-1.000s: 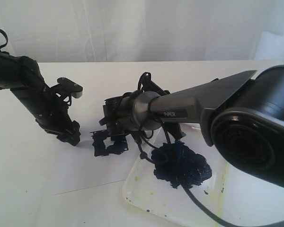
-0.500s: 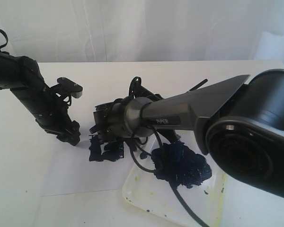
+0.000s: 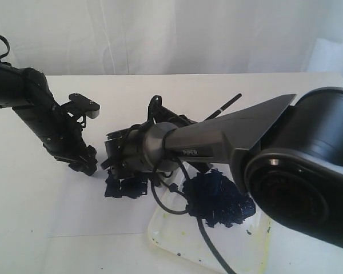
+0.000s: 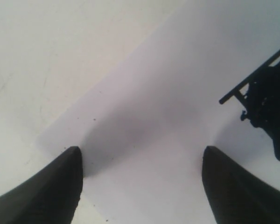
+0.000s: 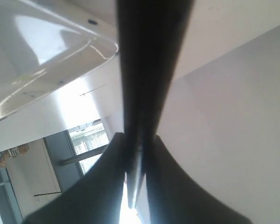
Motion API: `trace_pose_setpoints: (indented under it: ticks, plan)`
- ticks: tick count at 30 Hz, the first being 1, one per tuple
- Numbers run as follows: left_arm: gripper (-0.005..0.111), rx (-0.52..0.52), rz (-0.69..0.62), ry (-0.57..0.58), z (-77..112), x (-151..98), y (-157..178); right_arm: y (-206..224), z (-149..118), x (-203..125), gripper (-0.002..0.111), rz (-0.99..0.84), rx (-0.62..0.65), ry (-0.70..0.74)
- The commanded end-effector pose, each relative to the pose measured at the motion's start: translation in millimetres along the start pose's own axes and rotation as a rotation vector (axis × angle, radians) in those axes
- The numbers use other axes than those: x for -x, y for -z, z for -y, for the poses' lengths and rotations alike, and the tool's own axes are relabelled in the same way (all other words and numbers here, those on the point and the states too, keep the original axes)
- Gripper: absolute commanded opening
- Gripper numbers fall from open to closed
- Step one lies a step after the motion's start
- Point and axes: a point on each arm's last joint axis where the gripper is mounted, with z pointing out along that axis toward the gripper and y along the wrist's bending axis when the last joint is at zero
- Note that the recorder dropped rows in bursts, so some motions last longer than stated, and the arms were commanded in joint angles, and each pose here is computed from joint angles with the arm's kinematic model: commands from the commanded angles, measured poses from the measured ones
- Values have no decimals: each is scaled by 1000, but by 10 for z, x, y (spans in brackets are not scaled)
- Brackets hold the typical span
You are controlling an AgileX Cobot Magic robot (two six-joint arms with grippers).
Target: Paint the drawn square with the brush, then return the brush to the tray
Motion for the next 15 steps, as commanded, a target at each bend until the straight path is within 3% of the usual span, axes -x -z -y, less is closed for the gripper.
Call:
trace_pose_setpoints:
  ticks: [1,11,15]
  plan:
    - [74,-24,-37,19,26,-61,-52,54,46,-39,0,-8,-45,-32]
    - [74,-23,-35,19,25,-60,-52,83,61,-9,0,34,-56,-38]
    - [74,-23,-35,19,25,-60,-52,84,77,-13,0,34,-73,-127]
